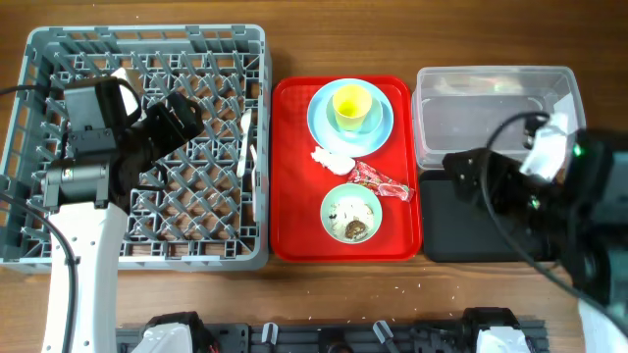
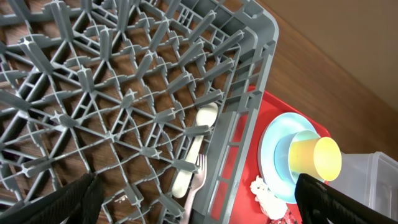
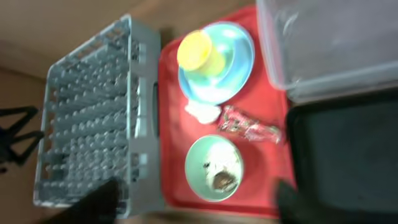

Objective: Sort waste into correct bins and load items into the dishwasher rack
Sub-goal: 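Reach the right gripper to the green bowl of rice and grasp its rim, then carry the bowl over the black tray and tip the rice out, then bring the empty green bowl back and set it on the red tray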

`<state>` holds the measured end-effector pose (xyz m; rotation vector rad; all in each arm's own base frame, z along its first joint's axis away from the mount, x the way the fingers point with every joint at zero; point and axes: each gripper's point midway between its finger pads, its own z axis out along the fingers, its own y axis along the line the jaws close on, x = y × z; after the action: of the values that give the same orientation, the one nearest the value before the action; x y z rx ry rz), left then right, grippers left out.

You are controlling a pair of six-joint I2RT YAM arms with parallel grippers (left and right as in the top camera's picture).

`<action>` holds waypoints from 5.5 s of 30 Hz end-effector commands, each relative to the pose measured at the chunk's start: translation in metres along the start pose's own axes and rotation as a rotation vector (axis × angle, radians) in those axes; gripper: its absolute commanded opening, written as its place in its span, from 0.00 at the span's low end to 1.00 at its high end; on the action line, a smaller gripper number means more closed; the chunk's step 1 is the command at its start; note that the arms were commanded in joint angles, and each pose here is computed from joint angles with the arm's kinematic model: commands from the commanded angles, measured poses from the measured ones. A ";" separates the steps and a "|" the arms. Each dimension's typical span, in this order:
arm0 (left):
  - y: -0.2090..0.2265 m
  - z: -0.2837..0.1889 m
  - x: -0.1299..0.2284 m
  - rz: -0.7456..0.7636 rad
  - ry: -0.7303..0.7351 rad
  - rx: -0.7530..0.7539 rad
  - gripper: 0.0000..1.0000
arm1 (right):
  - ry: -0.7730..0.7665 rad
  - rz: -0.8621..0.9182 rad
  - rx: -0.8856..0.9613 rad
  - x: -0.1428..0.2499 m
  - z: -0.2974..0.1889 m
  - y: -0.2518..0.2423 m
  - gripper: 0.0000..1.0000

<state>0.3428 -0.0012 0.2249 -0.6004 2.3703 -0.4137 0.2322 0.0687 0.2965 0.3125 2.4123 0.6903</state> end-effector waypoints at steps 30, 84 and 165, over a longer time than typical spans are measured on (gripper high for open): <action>-0.004 -0.005 -0.005 -0.013 -0.014 0.017 1.00 | 0.307 -0.459 0.432 0.211 0.251 0.013 0.36; -0.004 -0.005 -0.005 -0.013 -0.014 0.017 1.00 | 0.000 -0.079 0.341 0.016 0.049 -0.102 0.04; -0.004 -0.005 -0.005 -0.013 -0.014 0.017 1.00 | -0.262 0.625 -0.576 -0.027 0.006 -0.138 0.04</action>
<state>0.3427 -0.0018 0.2250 -0.5993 2.3706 -0.4208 0.2446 -0.0507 0.2122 0.9267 1.6495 1.6565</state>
